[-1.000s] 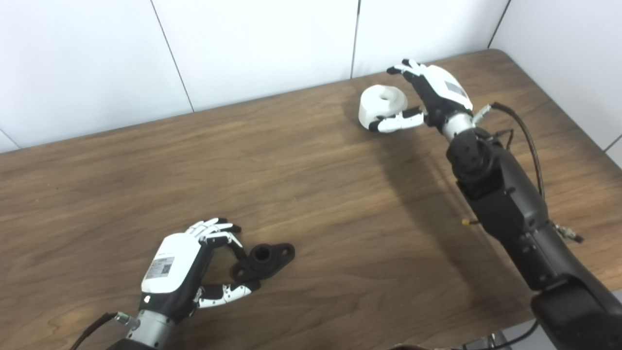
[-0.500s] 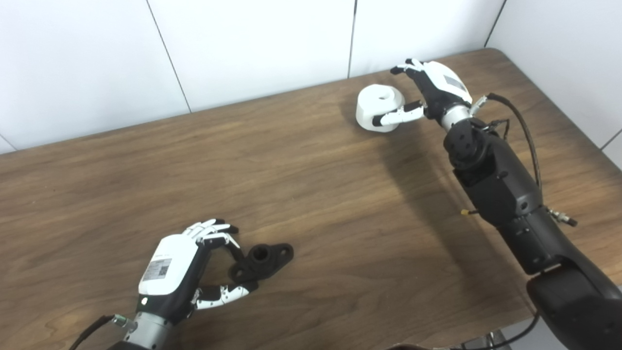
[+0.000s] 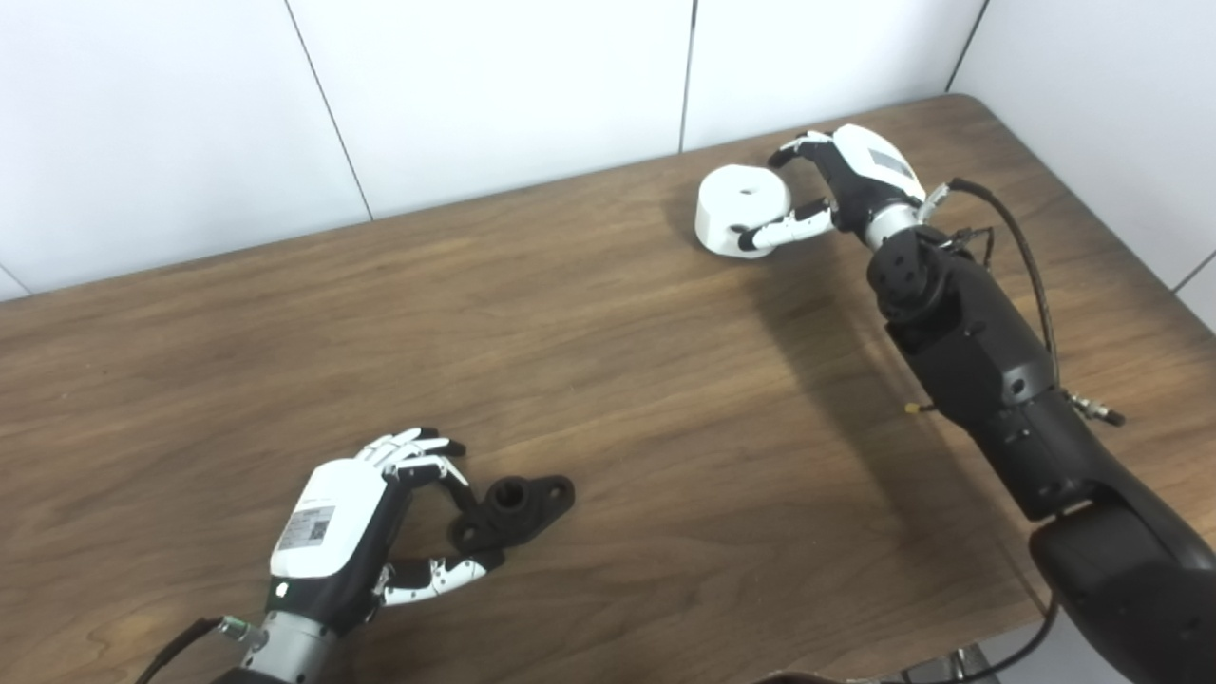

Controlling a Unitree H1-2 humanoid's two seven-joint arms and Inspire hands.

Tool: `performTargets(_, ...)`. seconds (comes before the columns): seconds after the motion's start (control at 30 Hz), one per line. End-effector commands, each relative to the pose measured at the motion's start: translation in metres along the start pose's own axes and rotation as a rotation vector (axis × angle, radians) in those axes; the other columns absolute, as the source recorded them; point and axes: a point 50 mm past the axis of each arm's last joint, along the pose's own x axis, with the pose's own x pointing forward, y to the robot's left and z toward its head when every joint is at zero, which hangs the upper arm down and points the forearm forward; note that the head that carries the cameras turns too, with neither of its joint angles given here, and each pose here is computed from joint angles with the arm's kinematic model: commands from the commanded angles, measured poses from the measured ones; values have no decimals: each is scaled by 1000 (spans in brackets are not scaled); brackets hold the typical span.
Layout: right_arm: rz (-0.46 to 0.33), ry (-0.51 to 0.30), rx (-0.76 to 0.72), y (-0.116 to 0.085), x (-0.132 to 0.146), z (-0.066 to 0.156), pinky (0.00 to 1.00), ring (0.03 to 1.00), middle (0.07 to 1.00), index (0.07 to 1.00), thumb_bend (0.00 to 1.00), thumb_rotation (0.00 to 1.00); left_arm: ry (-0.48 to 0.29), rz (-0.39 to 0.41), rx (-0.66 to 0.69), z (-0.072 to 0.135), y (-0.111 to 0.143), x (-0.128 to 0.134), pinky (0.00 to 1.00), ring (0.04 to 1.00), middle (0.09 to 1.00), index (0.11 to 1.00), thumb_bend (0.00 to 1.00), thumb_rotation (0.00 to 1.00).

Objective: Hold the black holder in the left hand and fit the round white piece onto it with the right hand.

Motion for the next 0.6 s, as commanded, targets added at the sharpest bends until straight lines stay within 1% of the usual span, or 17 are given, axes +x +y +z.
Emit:
performTargets(0.0,-107,-66,-17,-33,9,15,950,981,914,730,844,362,66,-101,6,-12,-15,-15,856,867,781,489,512,58)
performTargets(0.3,-101,-77,-25,-33,9,18,897,974,901,699,845,351,60,-94,7,-12,-14,-15,850,864,779,489,513,57)
performTargets(0.47,-108,-83,-7,-34,7,19,823,966,894,686,839,341,63,-100,11,-12,-14,-15,853,865,780,489,512,57)
performTargets(0.57,-111,-90,-1,-33,7,20,804,962,892,685,835,349,65,-106,11,-12,-14,-15,857,868,782,489,512,58)
